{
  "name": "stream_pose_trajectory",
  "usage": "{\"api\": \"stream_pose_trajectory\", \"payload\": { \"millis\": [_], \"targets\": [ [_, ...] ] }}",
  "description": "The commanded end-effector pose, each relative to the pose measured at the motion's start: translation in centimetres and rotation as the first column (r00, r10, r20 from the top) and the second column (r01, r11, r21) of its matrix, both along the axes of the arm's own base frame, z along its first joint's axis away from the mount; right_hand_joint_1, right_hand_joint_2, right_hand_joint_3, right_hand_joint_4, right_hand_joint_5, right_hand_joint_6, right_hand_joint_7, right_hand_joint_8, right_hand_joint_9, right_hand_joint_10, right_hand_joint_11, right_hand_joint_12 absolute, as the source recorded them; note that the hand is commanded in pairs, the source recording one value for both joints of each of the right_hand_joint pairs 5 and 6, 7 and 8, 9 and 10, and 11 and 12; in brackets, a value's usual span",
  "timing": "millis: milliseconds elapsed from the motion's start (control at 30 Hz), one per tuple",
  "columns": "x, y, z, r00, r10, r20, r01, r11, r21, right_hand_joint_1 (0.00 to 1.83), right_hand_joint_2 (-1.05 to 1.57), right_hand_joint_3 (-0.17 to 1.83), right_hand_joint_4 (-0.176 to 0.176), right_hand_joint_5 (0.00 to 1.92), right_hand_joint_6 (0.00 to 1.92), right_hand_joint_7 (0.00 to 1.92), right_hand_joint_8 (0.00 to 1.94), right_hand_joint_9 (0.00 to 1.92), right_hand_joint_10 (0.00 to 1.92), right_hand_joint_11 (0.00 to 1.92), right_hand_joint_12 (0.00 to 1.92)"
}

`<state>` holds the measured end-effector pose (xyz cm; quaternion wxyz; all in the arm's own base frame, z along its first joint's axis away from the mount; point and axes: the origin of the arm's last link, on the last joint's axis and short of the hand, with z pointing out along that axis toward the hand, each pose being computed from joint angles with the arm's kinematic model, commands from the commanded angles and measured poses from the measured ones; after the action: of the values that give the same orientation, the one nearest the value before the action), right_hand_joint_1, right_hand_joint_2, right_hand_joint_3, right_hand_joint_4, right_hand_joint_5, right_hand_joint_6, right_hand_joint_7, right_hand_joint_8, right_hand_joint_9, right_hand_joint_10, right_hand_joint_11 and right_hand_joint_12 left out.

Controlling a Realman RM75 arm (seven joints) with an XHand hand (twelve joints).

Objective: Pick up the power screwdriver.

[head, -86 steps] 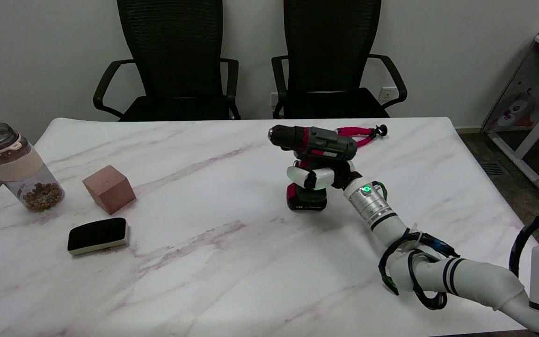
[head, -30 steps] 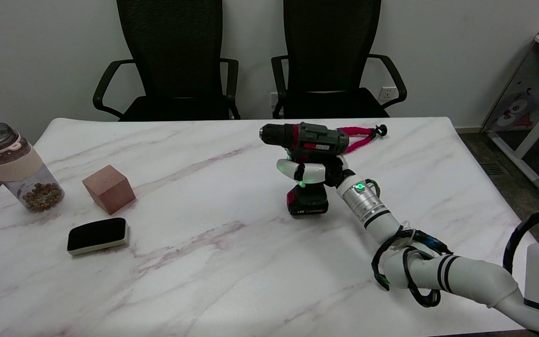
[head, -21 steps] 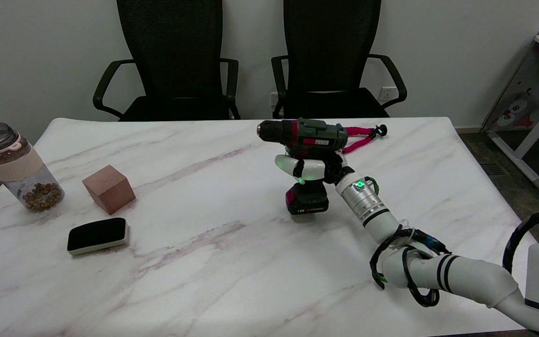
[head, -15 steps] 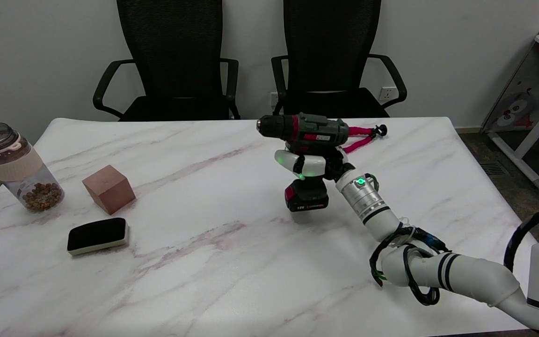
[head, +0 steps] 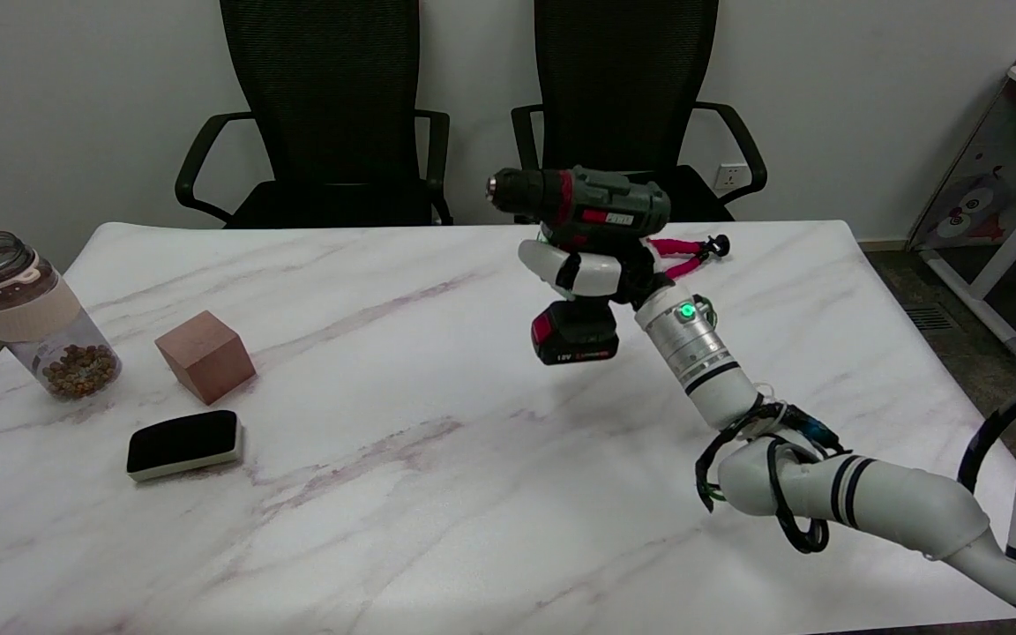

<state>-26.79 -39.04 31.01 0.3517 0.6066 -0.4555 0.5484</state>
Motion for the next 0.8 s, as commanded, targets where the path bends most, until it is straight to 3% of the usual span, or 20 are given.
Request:
{"api": "stream_pose_trajectory", "payload": {
  "millis": [33,433,467,500,800],
  "targets": [
    [7.3,-1.2,0.9,0.986,0.161,0.038,-0.162,0.987,0.019,1.1,1.03,0.75,0.039,1.92,1.92,1.92,1.92,1.92,1.92,1.92,1.92],
    [11.9,-2.6,0.5,0.971,0.231,0.065,-0.234,0.972,0.036,1.09,1.12,0.74,0.042,1.92,1.92,1.92,1.92,1.92,1.92,1.92,1.92],
    [12.0,-2.6,0.3,0.971,0.23,0.067,-0.233,0.972,0.041,1.08,1.12,0.73,0.096,1.92,1.92,1.92,1.92,1.92,1.92,1.92,1.92],
    [12.1,-2.5,0.1,0.971,0.227,0.07,-0.231,0.972,0.048,1.08,1.12,0.73,0.176,1.92,1.92,1.92,1.92,1.92,1.92,1.92,1.92],
    [12.6,-2.1,-0.9,0.969,0.235,0.079,-0.24,0.968,0.066,1.06,1.17,0.73,0.176,1.92,1.92,1.92,1.92,1.92,1.92,1.92,1.92]
  ]
}}
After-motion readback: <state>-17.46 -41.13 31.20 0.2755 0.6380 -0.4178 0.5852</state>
